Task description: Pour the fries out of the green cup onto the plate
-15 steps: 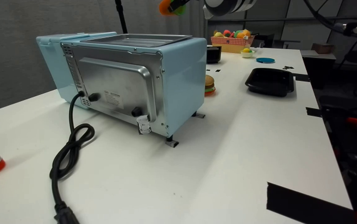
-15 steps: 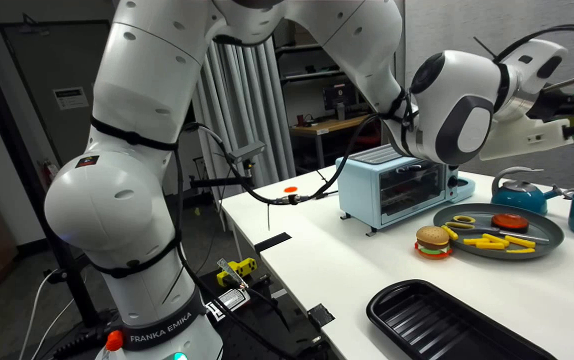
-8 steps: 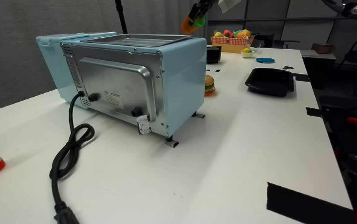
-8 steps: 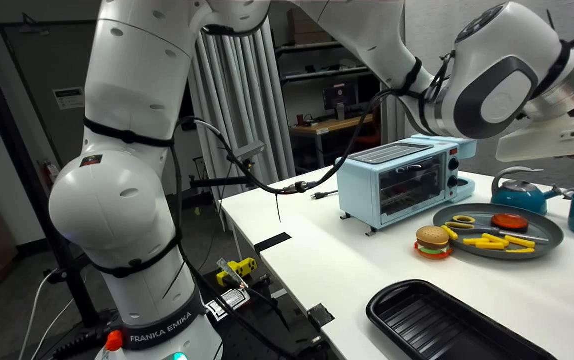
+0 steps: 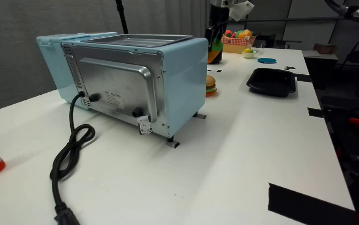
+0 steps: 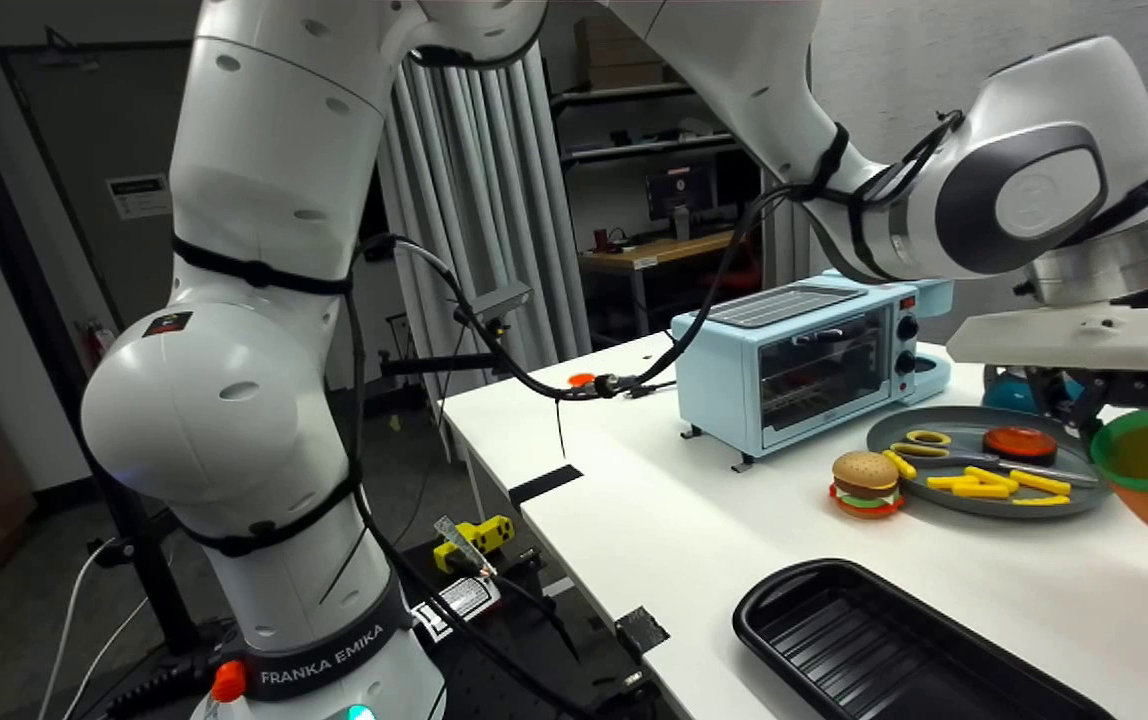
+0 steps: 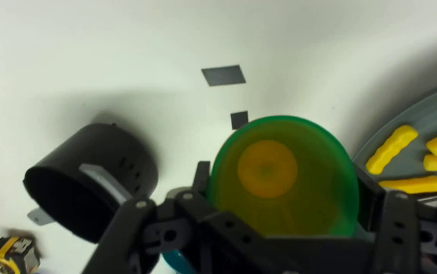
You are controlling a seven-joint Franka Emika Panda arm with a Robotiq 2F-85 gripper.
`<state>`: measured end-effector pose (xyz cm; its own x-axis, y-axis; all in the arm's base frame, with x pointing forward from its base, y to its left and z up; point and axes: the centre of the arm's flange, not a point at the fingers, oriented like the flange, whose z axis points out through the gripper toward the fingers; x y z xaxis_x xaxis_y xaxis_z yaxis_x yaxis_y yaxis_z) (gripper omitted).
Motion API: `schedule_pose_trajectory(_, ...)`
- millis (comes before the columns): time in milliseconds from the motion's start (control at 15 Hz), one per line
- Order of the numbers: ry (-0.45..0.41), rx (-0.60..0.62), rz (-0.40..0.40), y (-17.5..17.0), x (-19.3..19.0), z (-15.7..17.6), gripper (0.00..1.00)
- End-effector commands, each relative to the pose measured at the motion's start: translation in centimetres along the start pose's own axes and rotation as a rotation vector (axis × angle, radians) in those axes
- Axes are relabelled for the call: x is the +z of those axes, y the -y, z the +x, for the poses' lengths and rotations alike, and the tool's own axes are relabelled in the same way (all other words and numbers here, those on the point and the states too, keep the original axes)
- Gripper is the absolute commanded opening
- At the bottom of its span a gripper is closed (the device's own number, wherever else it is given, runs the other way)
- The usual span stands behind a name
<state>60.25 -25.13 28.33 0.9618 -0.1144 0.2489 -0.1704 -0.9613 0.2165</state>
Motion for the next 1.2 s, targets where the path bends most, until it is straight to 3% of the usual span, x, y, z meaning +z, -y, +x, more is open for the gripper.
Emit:
schedule_pose_trajectory(0, 0.106, 0.018, 0.031, 0.5, 0.3, 0.4, 0.58)
schedule_pose_trajectory(467, 0.332, 0.082, 0.105, 0.6, 3.6, -0.6, 0.58)
schedule_pose_trajectory(800, 0.400, 0.103, 0.124, 0.7, 4.8, -0.3, 0.58)
schedule_pose_trajectory(867, 0.405, 0.103, 0.126, 0.7, 4.7, -0.1, 0.96)
schedule_pose_trajectory(1133, 0.376, 0.093, 0.114, 1.0, 4.2, 0.3, 1.00)
